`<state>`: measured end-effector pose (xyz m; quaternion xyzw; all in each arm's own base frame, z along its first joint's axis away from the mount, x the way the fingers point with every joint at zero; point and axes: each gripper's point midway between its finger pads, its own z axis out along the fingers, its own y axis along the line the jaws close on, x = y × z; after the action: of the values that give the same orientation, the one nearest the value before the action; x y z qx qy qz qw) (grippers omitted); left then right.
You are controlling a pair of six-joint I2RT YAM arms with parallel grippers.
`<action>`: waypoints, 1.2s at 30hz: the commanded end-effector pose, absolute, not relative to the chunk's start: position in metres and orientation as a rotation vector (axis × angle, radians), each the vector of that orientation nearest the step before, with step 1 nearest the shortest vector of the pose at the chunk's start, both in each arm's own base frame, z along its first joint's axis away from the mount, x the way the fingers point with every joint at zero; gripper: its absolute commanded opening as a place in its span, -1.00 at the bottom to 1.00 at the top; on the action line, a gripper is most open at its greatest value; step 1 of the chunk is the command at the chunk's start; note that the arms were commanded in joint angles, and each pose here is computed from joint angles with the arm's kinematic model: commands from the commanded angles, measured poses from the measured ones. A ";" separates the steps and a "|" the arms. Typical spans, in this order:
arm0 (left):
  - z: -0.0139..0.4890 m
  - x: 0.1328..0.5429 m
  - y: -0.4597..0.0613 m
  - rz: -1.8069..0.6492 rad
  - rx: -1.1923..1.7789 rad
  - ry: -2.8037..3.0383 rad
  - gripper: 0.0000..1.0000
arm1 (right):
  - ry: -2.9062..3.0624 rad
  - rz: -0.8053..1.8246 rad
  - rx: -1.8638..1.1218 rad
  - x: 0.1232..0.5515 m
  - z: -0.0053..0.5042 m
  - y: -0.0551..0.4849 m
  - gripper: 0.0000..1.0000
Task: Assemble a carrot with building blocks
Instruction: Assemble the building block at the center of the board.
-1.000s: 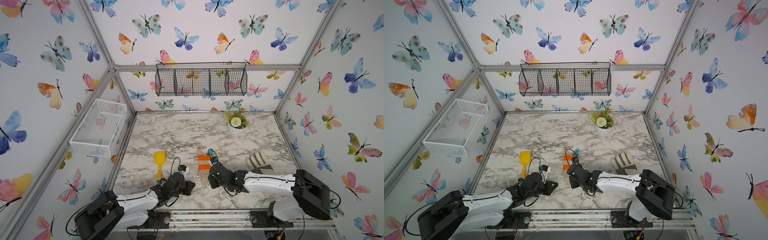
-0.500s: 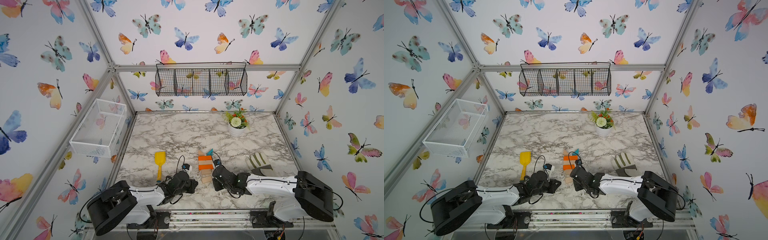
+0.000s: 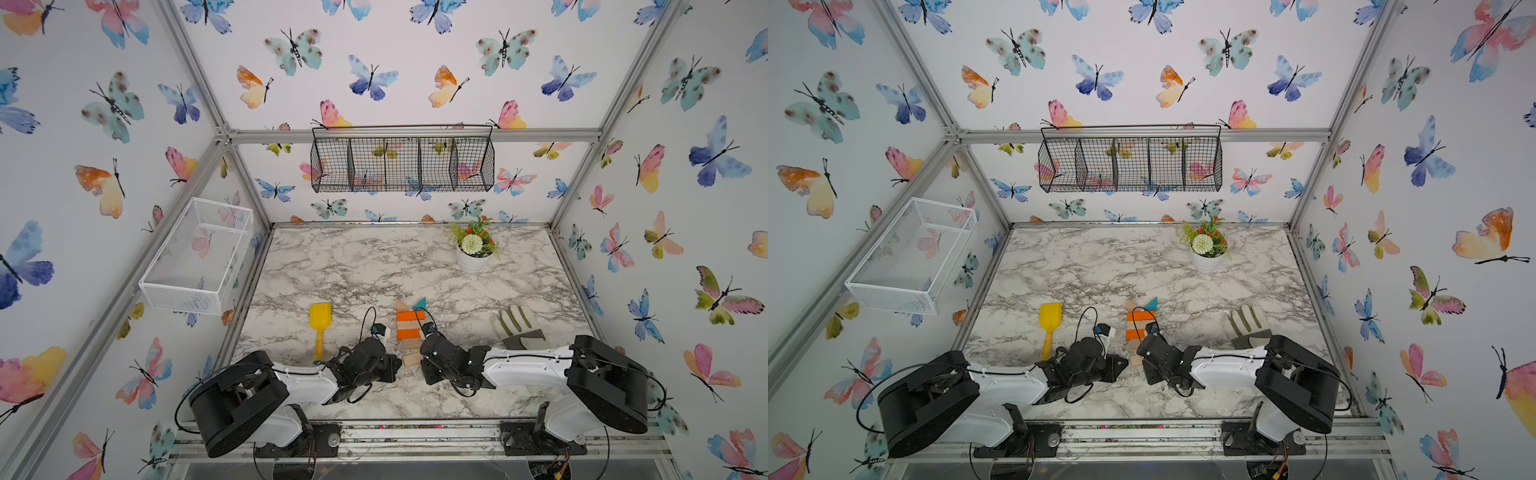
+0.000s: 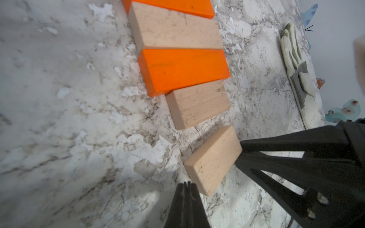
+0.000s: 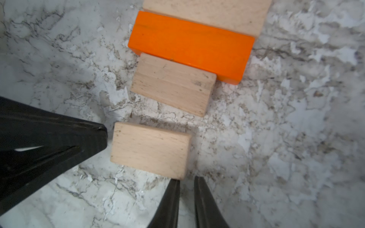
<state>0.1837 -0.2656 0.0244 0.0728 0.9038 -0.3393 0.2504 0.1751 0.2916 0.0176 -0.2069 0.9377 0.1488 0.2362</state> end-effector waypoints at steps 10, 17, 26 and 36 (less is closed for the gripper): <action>0.019 0.192 -0.272 -0.882 0.218 2.462 -0.90 | 2.601 0.473 -0.632 0.170 0.013 0.312 -0.66; 0.023 0.196 -0.271 -0.867 0.218 2.448 -0.90 | 2.598 0.462 -0.634 0.171 0.015 0.312 -0.66; 0.022 0.200 -0.276 -0.870 0.227 2.449 -0.90 | 2.594 0.448 -0.631 0.172 0.018 0.310 -0.66; 0.021 0.200 -0.274 -0.864 0.224 2.449 -0.90 | 2.574 0.414 -0.617 0.177 0.021 0.305 -0.66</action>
<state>0.2014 -0.2701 0.0204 0.0723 0.9082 -0.3151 0.2657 0.1759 0.3023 0.0173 -0.2156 0.9384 0.1504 0.2243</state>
